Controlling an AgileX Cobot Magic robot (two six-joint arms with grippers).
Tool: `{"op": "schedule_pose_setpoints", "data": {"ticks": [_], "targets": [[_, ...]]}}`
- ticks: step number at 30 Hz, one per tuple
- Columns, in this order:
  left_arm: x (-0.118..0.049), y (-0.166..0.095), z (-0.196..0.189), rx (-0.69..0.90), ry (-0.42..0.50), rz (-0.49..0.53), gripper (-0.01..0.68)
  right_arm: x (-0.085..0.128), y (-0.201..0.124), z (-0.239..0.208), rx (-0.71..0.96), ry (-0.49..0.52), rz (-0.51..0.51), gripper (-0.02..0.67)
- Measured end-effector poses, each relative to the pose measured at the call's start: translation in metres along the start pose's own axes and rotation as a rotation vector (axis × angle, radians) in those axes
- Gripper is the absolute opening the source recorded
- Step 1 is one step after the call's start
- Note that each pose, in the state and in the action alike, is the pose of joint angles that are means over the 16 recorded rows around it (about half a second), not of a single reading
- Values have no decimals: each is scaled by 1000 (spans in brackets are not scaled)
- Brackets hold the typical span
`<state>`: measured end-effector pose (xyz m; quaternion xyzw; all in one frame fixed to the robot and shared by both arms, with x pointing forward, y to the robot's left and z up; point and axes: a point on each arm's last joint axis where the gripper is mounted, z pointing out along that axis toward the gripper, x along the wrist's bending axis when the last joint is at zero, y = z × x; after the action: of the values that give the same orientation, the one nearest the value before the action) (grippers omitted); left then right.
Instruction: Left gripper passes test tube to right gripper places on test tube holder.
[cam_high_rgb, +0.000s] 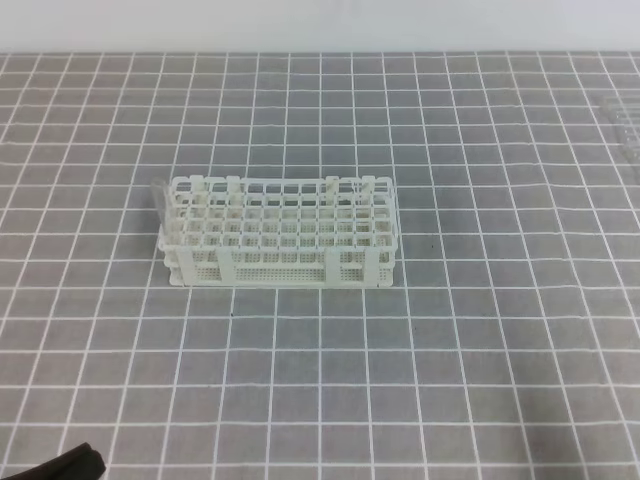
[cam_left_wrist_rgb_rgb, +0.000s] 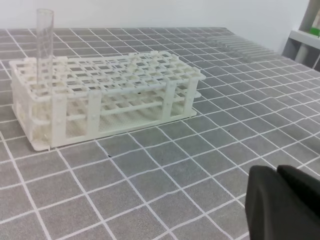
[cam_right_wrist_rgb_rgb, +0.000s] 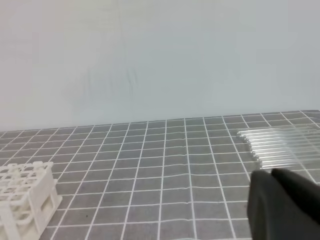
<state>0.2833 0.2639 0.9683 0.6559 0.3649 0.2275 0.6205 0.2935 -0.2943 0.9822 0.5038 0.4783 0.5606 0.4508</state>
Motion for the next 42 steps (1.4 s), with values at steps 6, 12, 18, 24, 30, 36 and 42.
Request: {"op": "schedule_pose_setpoints", "data": {"ticks": [6, 12, 18, 24, 30, 36, 42], "targets": [[0, 0, 0, 1, 0, 0, -1, 0, -7, 0, 78, 3, -37, -13], [0, 0, 0, 1, 0, 0, -1, 2, -16, -2, 183, 28, -83, -13], [0, 0, 0, 2, 0, 0, -1, 3, -23, -3, 256, 41, -107, -13], [0, 0, 0, 1, 0, 0, -1, 2, -24, -3, 270, 41, -110, -13], [0, 0, 0, 1, 0, 0, -2, 2, -24, -3, 270, 41, -110, -13], [0, 1, 0, -8, 4, 8, -2, 2, -24, -3, 270, 41, -110, -13], [5, 5, -1, -62, 92, 49, -2, 2, -24, -3, 271, 42, -108, -13]]}}
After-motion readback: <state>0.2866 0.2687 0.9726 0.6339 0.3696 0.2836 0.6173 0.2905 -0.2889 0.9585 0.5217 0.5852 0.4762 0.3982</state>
